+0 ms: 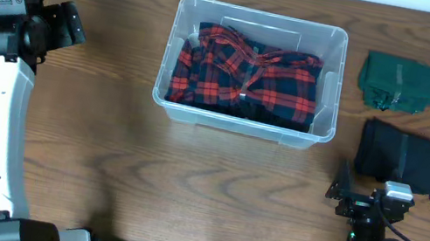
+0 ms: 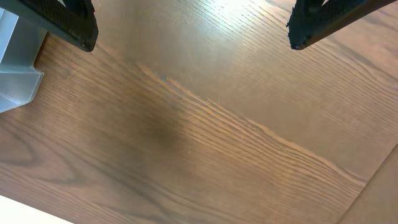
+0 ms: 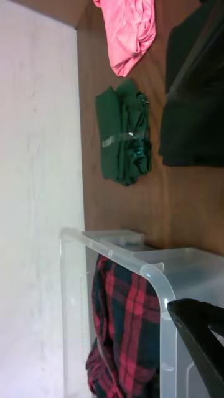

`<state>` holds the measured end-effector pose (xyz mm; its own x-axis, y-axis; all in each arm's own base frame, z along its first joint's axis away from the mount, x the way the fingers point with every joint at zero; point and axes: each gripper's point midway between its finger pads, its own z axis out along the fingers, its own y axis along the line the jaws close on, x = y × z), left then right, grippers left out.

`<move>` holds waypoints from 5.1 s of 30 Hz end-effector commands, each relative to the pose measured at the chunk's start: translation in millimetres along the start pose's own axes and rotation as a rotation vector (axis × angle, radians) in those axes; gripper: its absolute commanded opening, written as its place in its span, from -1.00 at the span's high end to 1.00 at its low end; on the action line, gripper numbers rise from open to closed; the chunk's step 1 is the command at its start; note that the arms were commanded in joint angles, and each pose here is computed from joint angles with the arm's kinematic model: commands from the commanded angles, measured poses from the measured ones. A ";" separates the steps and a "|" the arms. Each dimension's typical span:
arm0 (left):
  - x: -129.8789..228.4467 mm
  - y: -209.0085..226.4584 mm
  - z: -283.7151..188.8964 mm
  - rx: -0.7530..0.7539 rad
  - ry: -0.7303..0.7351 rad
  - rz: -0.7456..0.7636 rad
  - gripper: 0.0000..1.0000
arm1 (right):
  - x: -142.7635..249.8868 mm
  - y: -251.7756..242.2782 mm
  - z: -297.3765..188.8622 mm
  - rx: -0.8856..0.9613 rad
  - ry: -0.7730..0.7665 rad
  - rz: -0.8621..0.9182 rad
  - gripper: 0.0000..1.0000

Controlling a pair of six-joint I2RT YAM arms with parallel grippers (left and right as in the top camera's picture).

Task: Pack container
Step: 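Reach the right gripper to the folded green shirt and grasp it, then carry the green shirt into the bin with the right gripper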

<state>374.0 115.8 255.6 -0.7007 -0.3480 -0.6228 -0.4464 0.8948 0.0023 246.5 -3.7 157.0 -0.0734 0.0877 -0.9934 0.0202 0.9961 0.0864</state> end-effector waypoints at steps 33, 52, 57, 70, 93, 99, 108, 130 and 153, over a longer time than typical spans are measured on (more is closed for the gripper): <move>2.2 1.2 2.6 -0.005 0.011 -0.002 -0.96 | -179.1 -19.7 123.1 0.199 0.215 0.031 -0.99; 2.2 1.2 2.6 -0.005 0.011 -0.002 -0.96 | -2.7 -112.3 192.6 0.380 0.689 0.441 -0.94; 2.2 1.2 2.6 -0.005 0.011 -0.002 -0.96 | 33.7 -120.2 206.5 0.460 0.704 0.598 -0.95; 2.2 1.2 2.6 -0.005 0.011 -0.002 -0.96 | 105.9 -127.8 230.5 0.578 0.710 0.824 -0.99; 2.2 1.2 2.6 -0.005 0.011 -0.002 -0.96 | 102.2 -102.4 272.5 0.234 0.659 0.656 0.98; 2.2 1.2 2.6 -0.005 0.011 -0.002 -0.96 | 30.7 -86.5 268.2 0.095 0.571 0.599 0.98; 2.2 1.2 2.6 -0.005 0.011 -0.002 -0.96 | -126.9 -65.3 210.2 0.035 0.331 0.398 0.97; 2.2 1.2 2.6 -0.005 0.011 -0.002 -0.96 | -95.7 253.8 200.0 -0.767 0.327 0.161 0.98; 2.2 1.2 2.6 -0.005 0.011 -0.002 -0.96 | -4.4 346.2 179.4 -0.991 0.464 0.163 0.98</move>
<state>374.0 115.7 254.8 -0.7026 -0.3485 -0.6204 -0.4462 0.8949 0.0027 441.0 333.5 166.9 -0.5022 0.0199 -0.8645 -0.6787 0.6105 0.4082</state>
